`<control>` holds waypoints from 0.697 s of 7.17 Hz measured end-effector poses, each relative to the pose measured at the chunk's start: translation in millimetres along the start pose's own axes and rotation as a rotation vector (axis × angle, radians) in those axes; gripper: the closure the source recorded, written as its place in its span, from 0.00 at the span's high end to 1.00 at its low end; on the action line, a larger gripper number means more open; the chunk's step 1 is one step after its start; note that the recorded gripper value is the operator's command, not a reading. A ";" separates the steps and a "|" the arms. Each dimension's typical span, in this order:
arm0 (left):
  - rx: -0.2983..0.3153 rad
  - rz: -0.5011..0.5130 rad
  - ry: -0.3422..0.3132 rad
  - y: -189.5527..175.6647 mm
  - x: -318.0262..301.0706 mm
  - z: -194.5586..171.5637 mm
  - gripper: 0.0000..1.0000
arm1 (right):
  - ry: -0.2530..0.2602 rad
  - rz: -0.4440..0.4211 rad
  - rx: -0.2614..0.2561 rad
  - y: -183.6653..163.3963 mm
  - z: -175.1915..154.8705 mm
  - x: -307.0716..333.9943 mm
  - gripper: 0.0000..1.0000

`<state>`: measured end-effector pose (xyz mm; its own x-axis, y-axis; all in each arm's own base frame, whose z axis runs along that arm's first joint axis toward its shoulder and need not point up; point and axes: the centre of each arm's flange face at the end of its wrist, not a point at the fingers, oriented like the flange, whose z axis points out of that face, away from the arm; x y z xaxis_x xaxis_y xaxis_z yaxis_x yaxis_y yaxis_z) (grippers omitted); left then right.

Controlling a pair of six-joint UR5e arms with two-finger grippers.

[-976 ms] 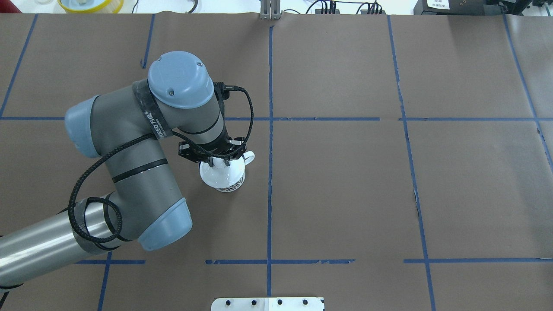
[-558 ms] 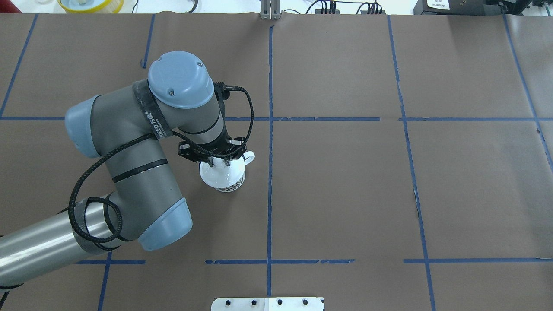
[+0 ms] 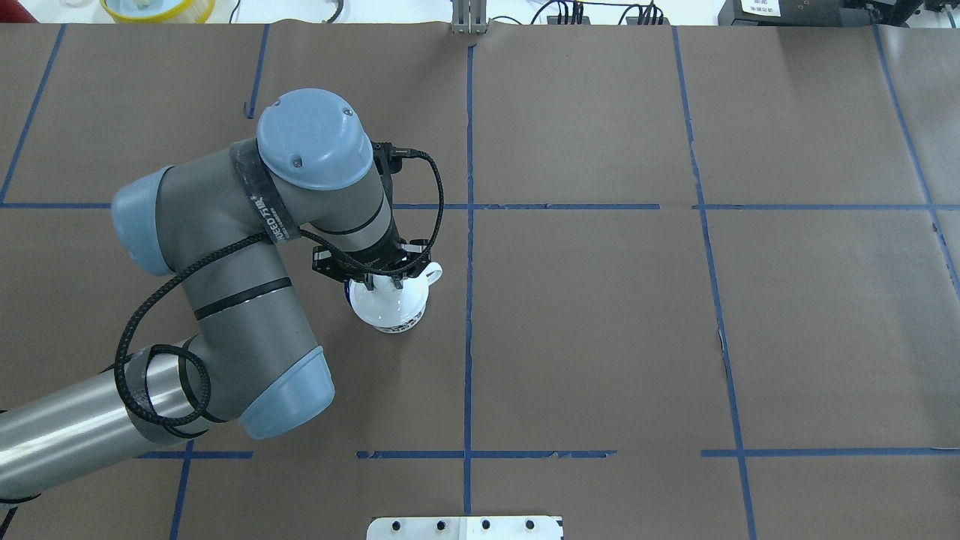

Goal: Remove funnel from cup
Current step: 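Lower the lid onto the mug rim with the left gripper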

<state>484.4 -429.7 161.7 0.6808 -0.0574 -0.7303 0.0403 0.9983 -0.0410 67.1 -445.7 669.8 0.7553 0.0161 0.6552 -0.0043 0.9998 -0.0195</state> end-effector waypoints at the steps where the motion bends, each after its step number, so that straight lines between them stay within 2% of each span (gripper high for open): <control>1: 0.002 -0.001 0.000 -1.2 -0.7 -1.0 0.00 | 0.000 0.000 0.000 0.1 0.0 0.0 1.00; 5: 0.005 -0.006 -0.003 -4.4 -3.7 -1.0 0.00 | 0.000 0.000 0.000 0.2 0.2 0.1 1.00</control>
<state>481.0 -433.8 163.9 0.6826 -0.0633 -0.7281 0.0480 0.9980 -0.0418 67.1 -445.4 670.0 0.7553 0.0164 0.6552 -0.0043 0.9998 -0.0200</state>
